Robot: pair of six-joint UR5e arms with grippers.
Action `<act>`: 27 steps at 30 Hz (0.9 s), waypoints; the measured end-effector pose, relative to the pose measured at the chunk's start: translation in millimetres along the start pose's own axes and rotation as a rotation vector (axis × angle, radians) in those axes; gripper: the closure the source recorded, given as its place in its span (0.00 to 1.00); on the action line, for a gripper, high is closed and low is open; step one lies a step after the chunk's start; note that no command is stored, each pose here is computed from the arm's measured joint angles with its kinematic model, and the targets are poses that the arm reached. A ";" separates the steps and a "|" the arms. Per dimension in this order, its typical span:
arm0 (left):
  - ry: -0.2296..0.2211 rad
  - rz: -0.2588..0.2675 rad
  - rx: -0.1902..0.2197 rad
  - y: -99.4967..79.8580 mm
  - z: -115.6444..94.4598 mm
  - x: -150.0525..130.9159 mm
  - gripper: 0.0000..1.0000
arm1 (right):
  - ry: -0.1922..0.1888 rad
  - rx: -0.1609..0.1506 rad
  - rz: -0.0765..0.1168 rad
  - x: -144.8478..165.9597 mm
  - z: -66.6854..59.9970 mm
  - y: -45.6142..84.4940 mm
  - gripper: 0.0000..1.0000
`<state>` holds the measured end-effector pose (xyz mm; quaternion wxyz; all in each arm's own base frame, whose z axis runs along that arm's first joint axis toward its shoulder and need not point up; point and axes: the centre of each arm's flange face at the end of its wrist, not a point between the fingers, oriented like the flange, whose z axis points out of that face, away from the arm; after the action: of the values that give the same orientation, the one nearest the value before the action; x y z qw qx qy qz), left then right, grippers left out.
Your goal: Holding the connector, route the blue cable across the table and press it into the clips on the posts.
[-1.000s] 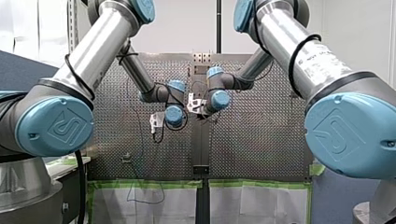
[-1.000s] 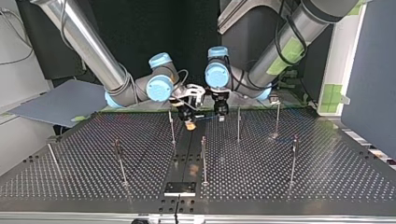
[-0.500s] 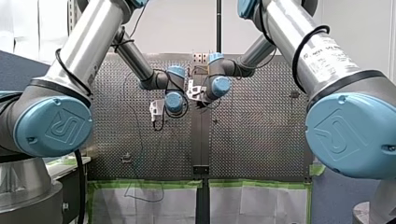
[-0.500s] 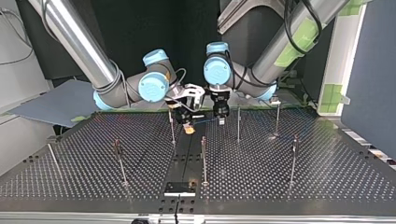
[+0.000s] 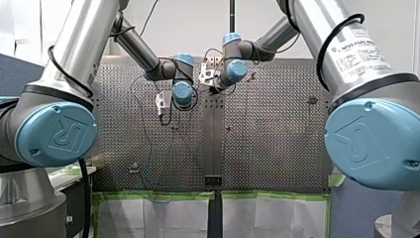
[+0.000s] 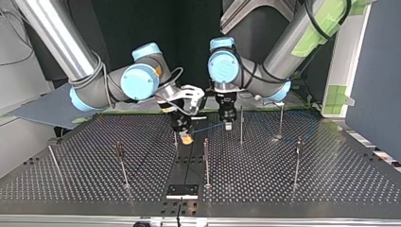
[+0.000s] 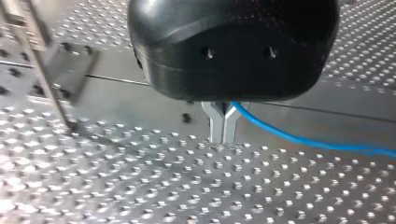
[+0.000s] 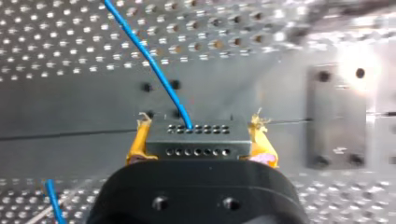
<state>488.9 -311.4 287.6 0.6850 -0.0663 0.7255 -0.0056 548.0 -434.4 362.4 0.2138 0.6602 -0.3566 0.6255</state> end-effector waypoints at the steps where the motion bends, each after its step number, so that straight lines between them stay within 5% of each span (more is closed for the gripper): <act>1: -0.003 0.000 -0.001 0.5 -2.0 -4.8 1.00 | 0.006 0.002 0.001 5.9 -3.3 -1.7 1.00; 17: -0.089 -0.051 0.013 5.5 -30.2 -77.2 1.00 | 0.082 0.024 0.000 74.0 -48.4 -19.8 1.00; 27: -0.217 -0.119 0.073 8.9 -40.4 -131.2 1.00 | 0.080 0.016 0.001 74.5 -51.8 -13.7 1.00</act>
<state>454.8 -292.3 419.6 0.7599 -0.0846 0.6412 -0.0655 520.4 -402.9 444.0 0.2221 0.6360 -0.3430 0.6546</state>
